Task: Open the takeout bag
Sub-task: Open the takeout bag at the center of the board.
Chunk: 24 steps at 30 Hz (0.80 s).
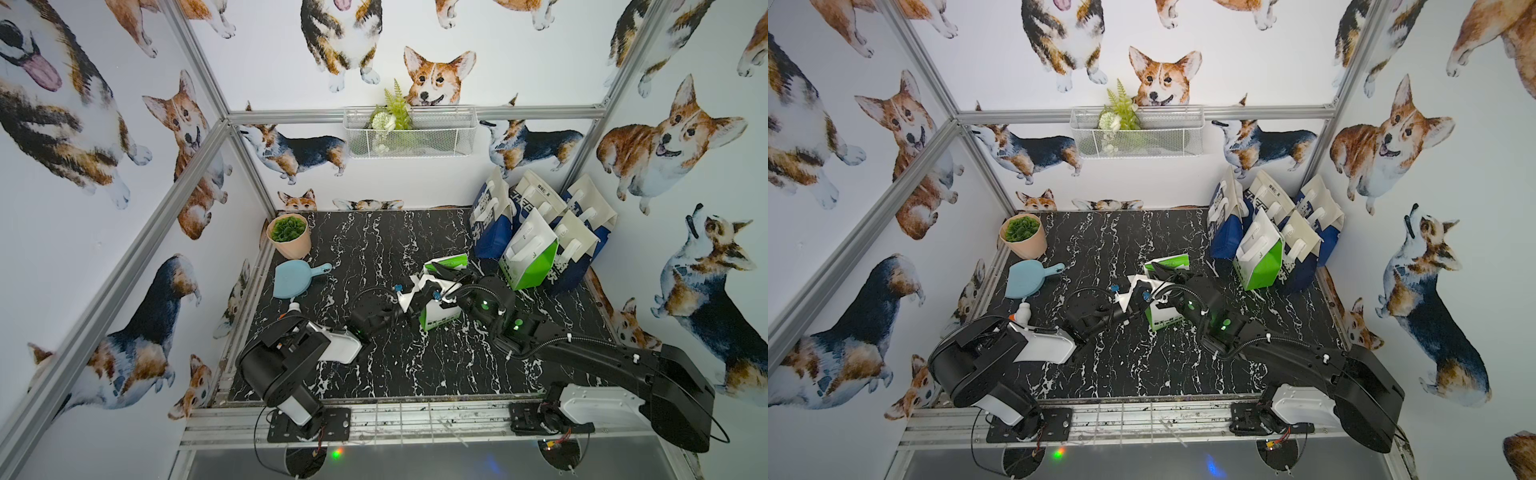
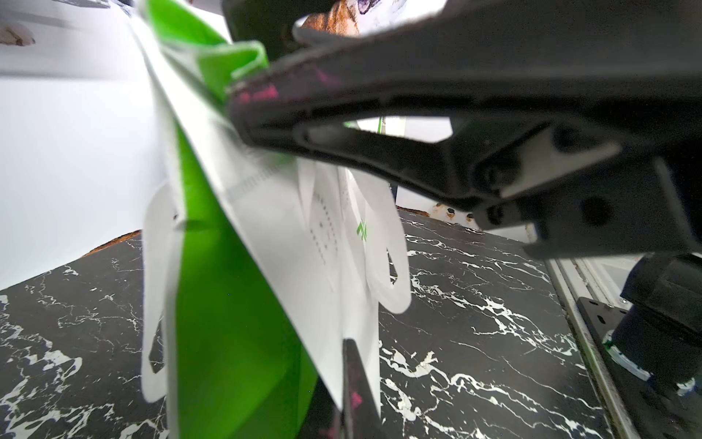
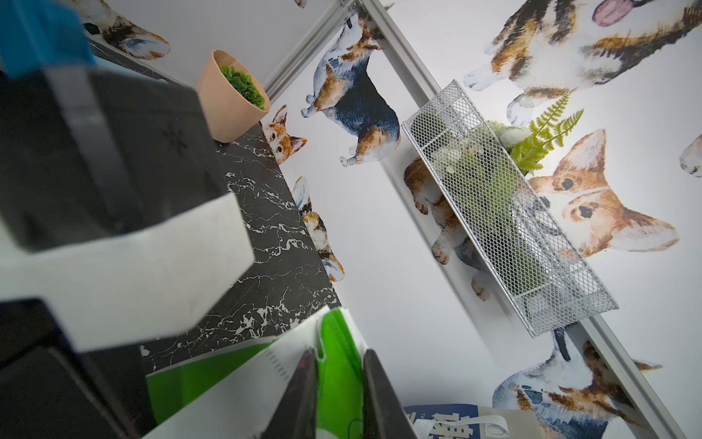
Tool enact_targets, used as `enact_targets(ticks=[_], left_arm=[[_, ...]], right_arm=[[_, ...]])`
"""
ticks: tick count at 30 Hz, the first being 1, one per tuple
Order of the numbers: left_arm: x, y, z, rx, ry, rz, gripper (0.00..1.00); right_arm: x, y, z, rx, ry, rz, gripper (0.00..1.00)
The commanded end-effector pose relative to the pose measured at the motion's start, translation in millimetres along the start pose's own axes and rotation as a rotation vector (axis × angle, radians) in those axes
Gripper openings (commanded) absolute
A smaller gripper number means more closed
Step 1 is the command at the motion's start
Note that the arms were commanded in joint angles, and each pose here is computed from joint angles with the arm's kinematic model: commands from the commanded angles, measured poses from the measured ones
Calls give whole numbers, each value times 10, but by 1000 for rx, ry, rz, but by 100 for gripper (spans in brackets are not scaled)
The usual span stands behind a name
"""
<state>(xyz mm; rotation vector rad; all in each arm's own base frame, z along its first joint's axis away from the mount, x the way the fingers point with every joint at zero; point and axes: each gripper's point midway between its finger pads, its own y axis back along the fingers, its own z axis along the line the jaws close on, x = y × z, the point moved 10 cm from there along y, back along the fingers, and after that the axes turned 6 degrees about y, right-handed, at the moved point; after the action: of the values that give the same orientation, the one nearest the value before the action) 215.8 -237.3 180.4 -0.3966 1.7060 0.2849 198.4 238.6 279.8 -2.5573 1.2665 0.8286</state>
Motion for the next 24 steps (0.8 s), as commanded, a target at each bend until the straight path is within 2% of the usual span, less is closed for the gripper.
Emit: enact_targets(ticks=[1,7,9,10,13,18,24], left_arm=[[-57,-12,-41,38,-35,-28,0],[-52,-12,-39,35,-34,-23,0],[-50,-12,-38,34,-35,-22,0],[-47,-12,-36,33,-34,-21,0],[-45,-13,-37,34,-34,-20,0],[-45,-13,-33,30,-31,-20,0],[-48,-15,-35,32,-29,-19,0]], right_arm=[[11,12,-55,59,-53,21,23],[39,20,-34,70,-74,29,23],[50,30,-39,82,-83,33,27],[48,40,-48,90,-90,30,32],[46,70,-60,96,-102,21,33],[46,74,-49,89,-109,13,24],[31,36,-36,72,-112,8,18]])
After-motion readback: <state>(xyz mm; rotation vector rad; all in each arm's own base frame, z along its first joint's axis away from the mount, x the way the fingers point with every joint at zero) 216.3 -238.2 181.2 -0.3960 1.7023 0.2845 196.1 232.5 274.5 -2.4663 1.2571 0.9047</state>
